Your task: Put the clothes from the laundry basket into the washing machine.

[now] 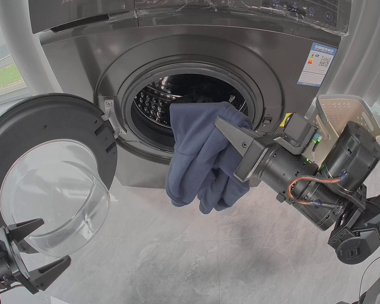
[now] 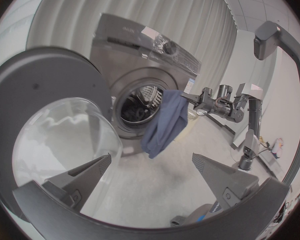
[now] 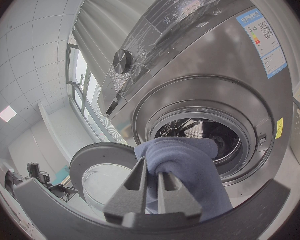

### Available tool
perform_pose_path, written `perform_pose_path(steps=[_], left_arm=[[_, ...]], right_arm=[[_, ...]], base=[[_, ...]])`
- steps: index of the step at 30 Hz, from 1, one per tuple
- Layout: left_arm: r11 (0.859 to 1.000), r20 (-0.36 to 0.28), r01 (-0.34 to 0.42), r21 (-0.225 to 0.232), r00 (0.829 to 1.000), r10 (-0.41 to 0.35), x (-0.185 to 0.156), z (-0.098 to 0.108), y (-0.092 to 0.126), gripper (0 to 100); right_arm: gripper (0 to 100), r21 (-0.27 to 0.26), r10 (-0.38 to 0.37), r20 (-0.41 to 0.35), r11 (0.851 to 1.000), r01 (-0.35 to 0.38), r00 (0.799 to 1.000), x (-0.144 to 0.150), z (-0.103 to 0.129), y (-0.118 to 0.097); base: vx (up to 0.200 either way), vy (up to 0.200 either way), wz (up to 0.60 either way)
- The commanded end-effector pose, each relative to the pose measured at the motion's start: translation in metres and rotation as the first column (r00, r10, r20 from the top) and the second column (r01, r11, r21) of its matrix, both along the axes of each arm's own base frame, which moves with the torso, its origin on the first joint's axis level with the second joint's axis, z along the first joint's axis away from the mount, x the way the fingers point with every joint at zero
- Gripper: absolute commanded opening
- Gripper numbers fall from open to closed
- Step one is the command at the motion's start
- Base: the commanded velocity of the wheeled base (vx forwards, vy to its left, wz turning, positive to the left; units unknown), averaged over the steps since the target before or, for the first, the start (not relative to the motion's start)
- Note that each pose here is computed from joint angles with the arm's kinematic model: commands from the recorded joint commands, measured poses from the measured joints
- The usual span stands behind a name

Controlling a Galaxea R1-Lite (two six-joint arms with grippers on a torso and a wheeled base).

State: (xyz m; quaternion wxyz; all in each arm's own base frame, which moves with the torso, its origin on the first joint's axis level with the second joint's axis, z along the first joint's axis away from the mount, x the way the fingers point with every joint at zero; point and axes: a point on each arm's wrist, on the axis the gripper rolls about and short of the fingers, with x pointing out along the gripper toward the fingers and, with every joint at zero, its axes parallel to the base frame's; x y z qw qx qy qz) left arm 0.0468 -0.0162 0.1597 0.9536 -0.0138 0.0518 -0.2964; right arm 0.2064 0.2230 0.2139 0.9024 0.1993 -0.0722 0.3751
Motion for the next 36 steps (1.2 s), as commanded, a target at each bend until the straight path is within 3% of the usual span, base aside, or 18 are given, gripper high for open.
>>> perform_pose_path(steps=[1, 7, 13, 19, 25, 36], left_arm=[[0.981, -0.201, 0.191, 0.011, 0.962, -0.185, 0.058, -0.009, -0.026, 100], [0.972, -0.233, 0.235, 0.009, 0.946, -0.227, 0.098, -0.01, -0.045, 100], [0.95, -0.254, 0.312, -0.029, 0.917, -0.309, 0.124, -0.012, -0.072, 100], [0.931, -0.296, 0.365, -0.032, 0.886, -0.357, 0.141, -0.026, -0.093, 100], [0.927, -0.29, 0.375, -0.033, 0.883, -0.368, 0.159, -0.037, -0.105, 100], [0.92, -0.21, 0.389, -0.045, 0.897, -0.389, 0.198, -0.068, -0.13, 100]], right_arm=[[0, 0.0, -0.013, -0.011, 1.0, 0.014, 1.0, 0.007, -0.004, 0.014], [0, 0.003, -0.04, -0.016, 0.999, 0.04, 0.999, 0.009, -0.003, 0.011], [0, 0.009, -0.022, -0.01, 1.0, 0.022, 1.0, 0.003, -0.001, 0.013], [0, 0.013, -0.019, -0.007, 1.0, 0.019, 1.0, 0.002, 0.0, 0.013], [0, 0.022, -0.017, 0.001, 1.0, 0.017, 1.0, 0.0, 0.003, 0.011], [0, 0.029, -0.011, 0.005, 1.0, 0.011, 1.0, -0.007, 0.007, 0.007]], base=[[0.0, 0.0, 0.0], [0.0, 0.0, 0.0], [0.0, 0.0, 0.0], [0.0, 0.0, 0.0], [0.0, 0.0, 0.0], [0.0, 0.0, 0.0]])
